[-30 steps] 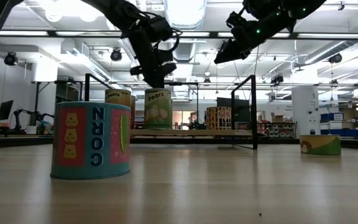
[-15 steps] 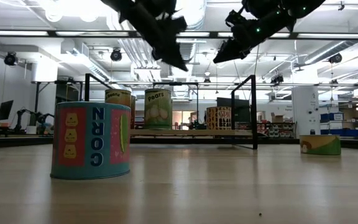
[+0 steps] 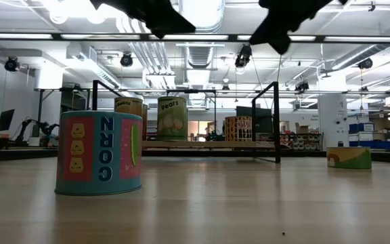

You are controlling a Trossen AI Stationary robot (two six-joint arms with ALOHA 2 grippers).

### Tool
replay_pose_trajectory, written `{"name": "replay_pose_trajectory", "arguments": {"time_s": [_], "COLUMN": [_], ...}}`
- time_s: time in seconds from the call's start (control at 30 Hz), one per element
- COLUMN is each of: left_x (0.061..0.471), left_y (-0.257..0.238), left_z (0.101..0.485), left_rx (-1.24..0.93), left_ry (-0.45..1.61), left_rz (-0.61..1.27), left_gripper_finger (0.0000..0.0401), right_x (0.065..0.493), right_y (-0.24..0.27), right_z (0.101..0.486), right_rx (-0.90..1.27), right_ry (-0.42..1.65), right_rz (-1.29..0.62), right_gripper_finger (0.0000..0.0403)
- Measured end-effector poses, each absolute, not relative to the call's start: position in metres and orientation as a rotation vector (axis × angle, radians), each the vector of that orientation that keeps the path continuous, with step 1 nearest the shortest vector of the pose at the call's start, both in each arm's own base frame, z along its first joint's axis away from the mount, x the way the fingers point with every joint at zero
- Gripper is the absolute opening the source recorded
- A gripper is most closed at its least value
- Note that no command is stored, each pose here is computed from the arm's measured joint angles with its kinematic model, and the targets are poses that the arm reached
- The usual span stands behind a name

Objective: Pick and place cans onto a shelf
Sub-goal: Put the small blue canned corn on the shelf aligned with the other small yellow canned bean

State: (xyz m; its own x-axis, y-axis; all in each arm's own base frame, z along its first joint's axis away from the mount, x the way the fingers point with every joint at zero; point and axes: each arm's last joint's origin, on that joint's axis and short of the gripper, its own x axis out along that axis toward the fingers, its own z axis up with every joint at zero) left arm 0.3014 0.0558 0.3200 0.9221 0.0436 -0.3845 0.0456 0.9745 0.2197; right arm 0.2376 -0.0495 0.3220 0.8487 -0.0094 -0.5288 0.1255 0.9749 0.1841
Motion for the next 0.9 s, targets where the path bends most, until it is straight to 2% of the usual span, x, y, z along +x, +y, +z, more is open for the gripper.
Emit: {"name": "replay_pose_trajectory", "arguments": {"time_s": [0.1,0.3,0.43,0.63,0.8,0.9], "left_x": [0.291,0.28,0.279,0.28,0.28,0.281], "left_y": [0.051,0.049,0.049,0.046,0.036,0.028], "left_z": [0.318,0.315,0.316,0.316,0.314,0.311], "left_rx": [0.205,0.152,0.135,0.138,0.11,0.084], "left_ry": [0.346,0.329,0.33,0.319,0.339,0.361], "left_rz": [0.005,0.018,0.021,0.011,-0.024,-0.052], "left_gripper_finger": [0.0,0.0,0.0,0.0,0.0,0.0], "right_x": [0.233,0.223,0.224,0.238,0.258,0.275], "right_y": [-0.03,-0.005,0.003,0.012,0.028,0.043], "right_z": [0.314,0.288,0.277,0.279,0.281,0.275], "right_rx": [0.34,0.454,0.502,0.485,0.301,0.195], "right_ry": [0.673,0.964,1.059,1.07,1.027,0.938], "right_rz": [-0.079,-0.292,-0.338,-0.319,-0.282,-0.169], "right_gripper_finger": [0.0009,0.0009,0.0009,0.0009,0.0009,0.0009]}}
